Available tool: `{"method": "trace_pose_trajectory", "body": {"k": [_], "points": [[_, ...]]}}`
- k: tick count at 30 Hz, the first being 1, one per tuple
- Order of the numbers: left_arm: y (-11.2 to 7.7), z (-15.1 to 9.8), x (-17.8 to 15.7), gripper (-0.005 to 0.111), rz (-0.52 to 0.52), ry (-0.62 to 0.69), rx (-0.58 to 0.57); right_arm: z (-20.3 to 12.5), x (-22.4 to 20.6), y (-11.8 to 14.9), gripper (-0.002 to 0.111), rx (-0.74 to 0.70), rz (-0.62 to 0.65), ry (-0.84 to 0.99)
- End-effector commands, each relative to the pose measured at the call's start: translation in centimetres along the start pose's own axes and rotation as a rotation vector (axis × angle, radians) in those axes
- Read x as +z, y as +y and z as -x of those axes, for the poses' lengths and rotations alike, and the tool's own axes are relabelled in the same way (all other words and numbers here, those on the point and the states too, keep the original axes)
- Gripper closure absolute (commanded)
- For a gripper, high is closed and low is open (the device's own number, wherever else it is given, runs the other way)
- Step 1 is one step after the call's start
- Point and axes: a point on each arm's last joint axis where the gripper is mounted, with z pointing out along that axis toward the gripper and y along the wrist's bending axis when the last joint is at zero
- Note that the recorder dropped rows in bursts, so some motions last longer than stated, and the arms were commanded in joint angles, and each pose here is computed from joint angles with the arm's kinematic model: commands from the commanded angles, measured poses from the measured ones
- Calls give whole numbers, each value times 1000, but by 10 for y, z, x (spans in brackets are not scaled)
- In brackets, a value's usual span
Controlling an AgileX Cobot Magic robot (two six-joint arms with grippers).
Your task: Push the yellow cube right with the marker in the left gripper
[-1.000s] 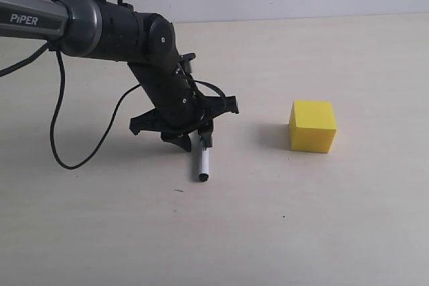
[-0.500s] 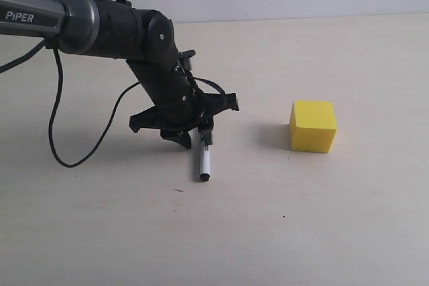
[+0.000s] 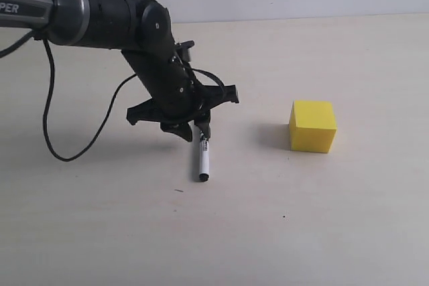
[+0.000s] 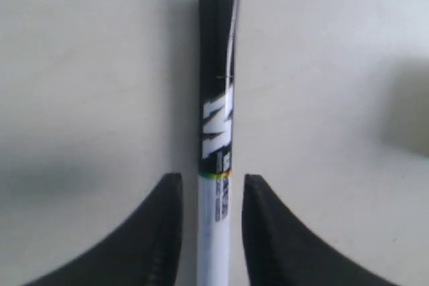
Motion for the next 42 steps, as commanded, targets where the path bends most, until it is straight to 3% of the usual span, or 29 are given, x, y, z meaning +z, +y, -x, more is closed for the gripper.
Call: {"method": "trace_pose_trajectory", "body": {"k": [1, 5, 10, 16, 22, 27, 37, 39, 42], "points": [[3, 1, -43, 107, 5, -16, 89, -1, 0, 0, 108, -3, -5, -5], [7, -4, -90, 107, 37, -100, 191, -1, 0, 0, 108, -5, -5, -5], [15, -31, -129, 107, -38, -278, 258, -1, 0, 0, 108, -5, -5, -5], [40, -85, -169, 107, -139, -507, 337, -1, 0, 0, 108, -5, -5, -5], [62, -147, -206, 107, -222, -615, 425, -1, 0, 0, 108, -5, -5, -5], [79, -181, -234, 107, -252, -622, 446, -1, 0, 0, 108, -5, -5, -5], [89, -200, -260, 107, -320, -725, 445, -1, 0, 0, 108, -5, -5, -5], [88, -203, -260, 107, -352, -696, 414, -1, 0, 0, 108, -5, -5, -5], [93, -210, -249, 107, -318, -580, 413, -1, 0, 0, 108, -6, -5, -5]]}}
